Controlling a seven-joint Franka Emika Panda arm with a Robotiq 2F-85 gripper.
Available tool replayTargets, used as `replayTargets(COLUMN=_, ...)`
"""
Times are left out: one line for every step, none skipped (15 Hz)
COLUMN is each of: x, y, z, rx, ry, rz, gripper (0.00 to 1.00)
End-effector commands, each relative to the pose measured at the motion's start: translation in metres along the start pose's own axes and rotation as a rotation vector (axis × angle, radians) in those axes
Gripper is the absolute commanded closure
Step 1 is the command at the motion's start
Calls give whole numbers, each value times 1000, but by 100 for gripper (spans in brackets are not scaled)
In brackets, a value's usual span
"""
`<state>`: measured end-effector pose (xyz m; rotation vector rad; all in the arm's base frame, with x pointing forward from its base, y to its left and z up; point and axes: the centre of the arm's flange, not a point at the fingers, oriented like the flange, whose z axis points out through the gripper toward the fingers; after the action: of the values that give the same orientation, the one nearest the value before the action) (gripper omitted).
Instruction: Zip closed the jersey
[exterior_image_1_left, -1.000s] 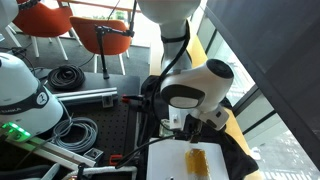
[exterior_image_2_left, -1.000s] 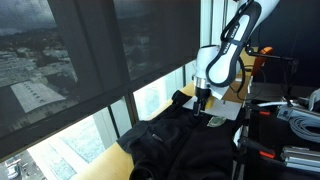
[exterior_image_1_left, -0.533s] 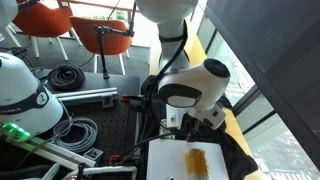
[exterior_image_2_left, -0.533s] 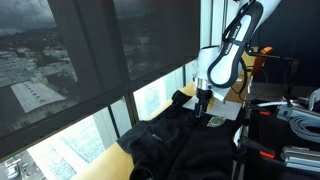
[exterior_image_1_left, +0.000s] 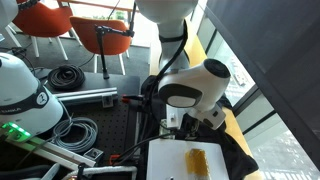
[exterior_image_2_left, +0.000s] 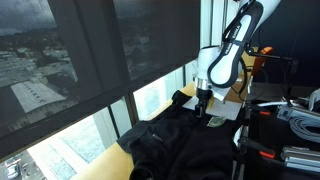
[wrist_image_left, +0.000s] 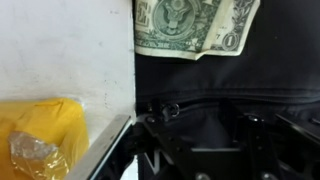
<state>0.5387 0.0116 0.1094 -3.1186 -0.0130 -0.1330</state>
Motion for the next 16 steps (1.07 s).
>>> replayTargets(x=-4, y=4, z=-10, rx=3, ry=13, rz=15, gripper=70)
replayTargets(x=-4, y=5, z=-10, rx=4, ry=12, rz=17, gripper=77)
replayTargets(x=-4, y=6, z=-10, rx=3, ry=12, rz=18, gripper=85)
replayTargets(x=-4, y=7, z=-9, rx=3, ry=10, rz=20, gripper=92)
replayTargets(x=-4, y=7, z=-9, rx=4, ry=9, rz=22, gripper=99)
replayTargets(x=-4, y=8, z=-9, rx=4, ry=9, rz=23, gripper=100)
replayTargets(x=-4, y=9, z=-9, rx=4, ry=8, rz=24, gripper=100)
replayTargets(x=-4, y=9, z=-9, rx=4, ry=6, rz=25, gripper=100)
replayTargets(x=-4, y=9, z=-9, rx=4, ry=6, rz=26, gripper=98)
replayTargets(x=-4, y=10, z=-9, rx=4, ry=5, rz=26, gripper=98)
replayTargets(x=-4, y=9, z=-9, rx=5, ry=4, rz=25, gripper=98)
replayTargets(x=-3, y=8, z=-10, rx=5, ry=6, rz=20, gripper=98)
replayTargets(x=-2, y=6, z=-10, rx=6, ry=8, rz=16, gripper=98)
replayTargets(x=0, y=1, z=-12, rx=7, ry=10, rz=8, gripper=98)
replayTargets(x=1, y=-3, z=-13, rx=9, ry=12, rz=0, gripper=98)
replayTargets(x=2, y=-11, z=-14, rx=11, ry=14, rz=-11, gripper=98)
